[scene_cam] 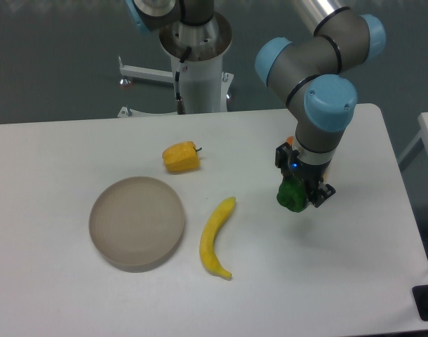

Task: Place the green pepper on the table
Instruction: 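Lower the held green pepper toward the table with the gripper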

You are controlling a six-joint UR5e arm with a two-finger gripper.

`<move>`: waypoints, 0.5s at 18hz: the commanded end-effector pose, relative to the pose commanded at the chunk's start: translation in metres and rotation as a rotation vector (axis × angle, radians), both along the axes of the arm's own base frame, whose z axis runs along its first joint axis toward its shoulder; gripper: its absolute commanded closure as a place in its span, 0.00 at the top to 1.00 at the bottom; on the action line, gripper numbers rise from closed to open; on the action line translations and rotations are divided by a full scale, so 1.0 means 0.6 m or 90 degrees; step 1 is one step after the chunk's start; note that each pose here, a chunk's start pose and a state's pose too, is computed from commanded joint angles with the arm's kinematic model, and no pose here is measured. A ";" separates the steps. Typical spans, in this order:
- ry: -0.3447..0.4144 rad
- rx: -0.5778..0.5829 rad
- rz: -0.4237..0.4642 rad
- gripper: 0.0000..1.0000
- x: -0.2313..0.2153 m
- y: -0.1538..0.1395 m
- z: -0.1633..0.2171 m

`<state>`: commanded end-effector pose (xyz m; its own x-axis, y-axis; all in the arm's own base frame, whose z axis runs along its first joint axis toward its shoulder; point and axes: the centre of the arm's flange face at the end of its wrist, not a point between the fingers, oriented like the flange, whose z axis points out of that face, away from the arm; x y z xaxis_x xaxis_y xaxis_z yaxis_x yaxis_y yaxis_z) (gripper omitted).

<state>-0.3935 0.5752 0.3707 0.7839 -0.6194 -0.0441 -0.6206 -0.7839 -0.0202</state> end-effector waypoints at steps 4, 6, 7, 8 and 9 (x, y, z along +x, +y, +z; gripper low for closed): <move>-0.001 -0.001 0.005 0.04 -0.001 0.004 -0.006; 0.002 0.004 0.009 0.04 -0.010 0.012 -0.005; 0.000 0.005 0.009 0.04 -0.015 0.021 -0.009; -0.001 0.006 0.009 0.04 -0.022 0.030 -0.016; -0.003 0.006 0.007 0.04 -0.027 0.041 -0.026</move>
<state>-0.4096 0.6000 0.3552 0.7904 -0.6108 -0.0471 -0.6123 -0.7900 -0.0306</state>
